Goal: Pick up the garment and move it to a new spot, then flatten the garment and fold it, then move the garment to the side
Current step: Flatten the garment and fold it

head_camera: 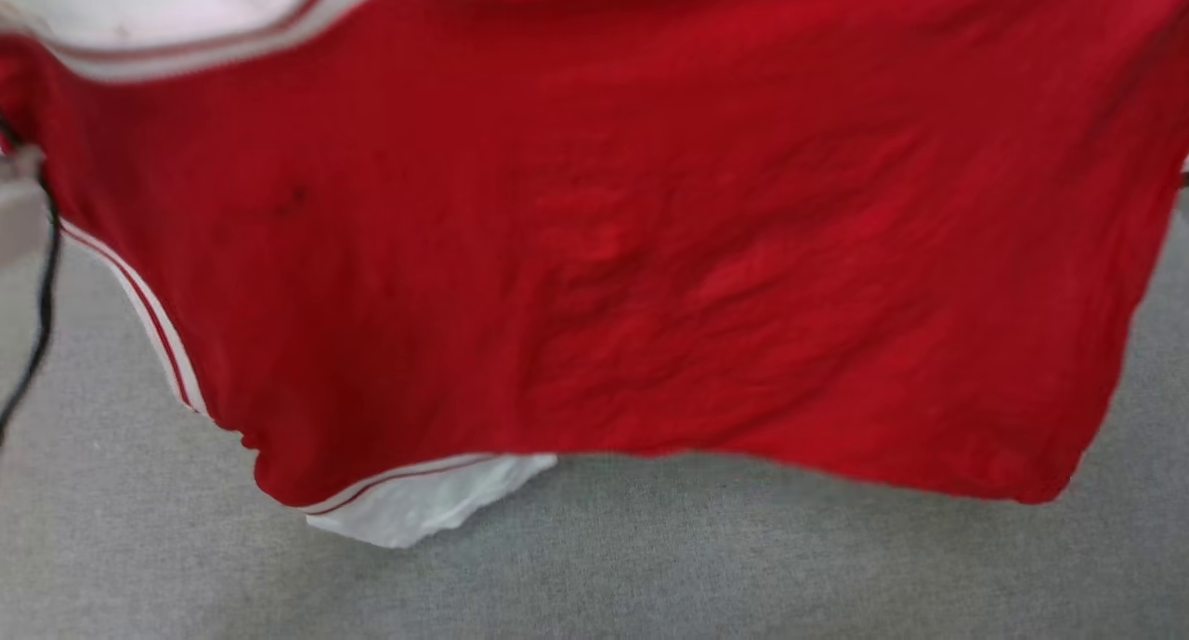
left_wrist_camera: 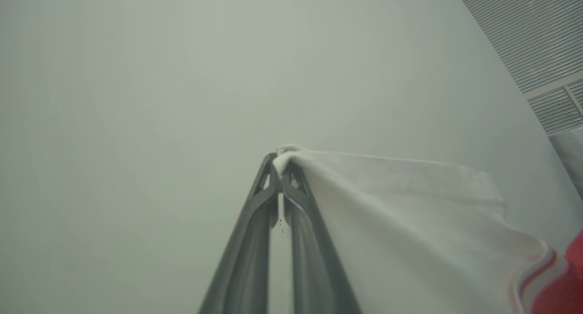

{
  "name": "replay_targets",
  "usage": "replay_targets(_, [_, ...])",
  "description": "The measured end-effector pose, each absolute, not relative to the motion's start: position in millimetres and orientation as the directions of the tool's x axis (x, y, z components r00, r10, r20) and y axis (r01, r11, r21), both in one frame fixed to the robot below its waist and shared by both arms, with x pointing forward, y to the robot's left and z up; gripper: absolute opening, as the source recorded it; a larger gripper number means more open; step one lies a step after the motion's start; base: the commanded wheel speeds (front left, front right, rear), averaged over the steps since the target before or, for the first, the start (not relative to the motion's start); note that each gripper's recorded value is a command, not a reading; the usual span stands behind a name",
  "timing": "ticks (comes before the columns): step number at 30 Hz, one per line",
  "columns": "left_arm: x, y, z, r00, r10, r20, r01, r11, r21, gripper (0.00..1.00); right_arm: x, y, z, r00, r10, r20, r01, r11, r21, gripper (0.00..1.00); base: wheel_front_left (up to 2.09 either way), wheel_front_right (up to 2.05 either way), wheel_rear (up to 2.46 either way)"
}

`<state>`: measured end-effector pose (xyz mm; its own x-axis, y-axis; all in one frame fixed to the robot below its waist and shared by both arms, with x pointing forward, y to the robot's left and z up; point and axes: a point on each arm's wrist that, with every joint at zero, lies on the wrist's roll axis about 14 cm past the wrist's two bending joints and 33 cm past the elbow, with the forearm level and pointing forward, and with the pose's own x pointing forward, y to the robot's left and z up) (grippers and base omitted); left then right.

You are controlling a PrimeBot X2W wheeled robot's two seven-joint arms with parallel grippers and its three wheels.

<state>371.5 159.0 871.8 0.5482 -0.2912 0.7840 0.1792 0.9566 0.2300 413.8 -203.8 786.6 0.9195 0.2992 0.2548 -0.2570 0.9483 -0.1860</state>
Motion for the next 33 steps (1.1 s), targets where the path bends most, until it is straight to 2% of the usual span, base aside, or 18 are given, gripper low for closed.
replay_targets(9, [440.9,156.6,899.4,0.505,-0.319,0.802,0.158,0.948,0.277,0.00,473.0,-216.5,791.0,0.921,0.249,0.298,-0.183,0.955,-0.233,0.00,0.00,0.00,0.00])
replay_targets(18, [555.5,163.5,898.1,0.520,-0.309,0.796,0.059,0.943,0.328,0.00,580.9,-227.2,779.6,0.928,0.184,0.325,-0.096,0.958,-0.269,0.00,0.00,0.00,0.00])
replay_targets(26, [650.3,167.3,857.2,0.576,-0.280,0.768,0.021,0.944,0.328,0.00,674.4,-233.9,736.4,0.941,0.135,0.309,-0.026,0.943,-0.333,0.00,0.00,0.00,0.00])
replay_targets(33, [695.1,178.0,813.5,0.643,-0.261,0.720,0.022,0.946,0.324,0.00,724.8,-225.1,682.2,0.949,0.129,0.289,-0.039,0.954,-0.298,0.00,0.00,0.00,0.00])
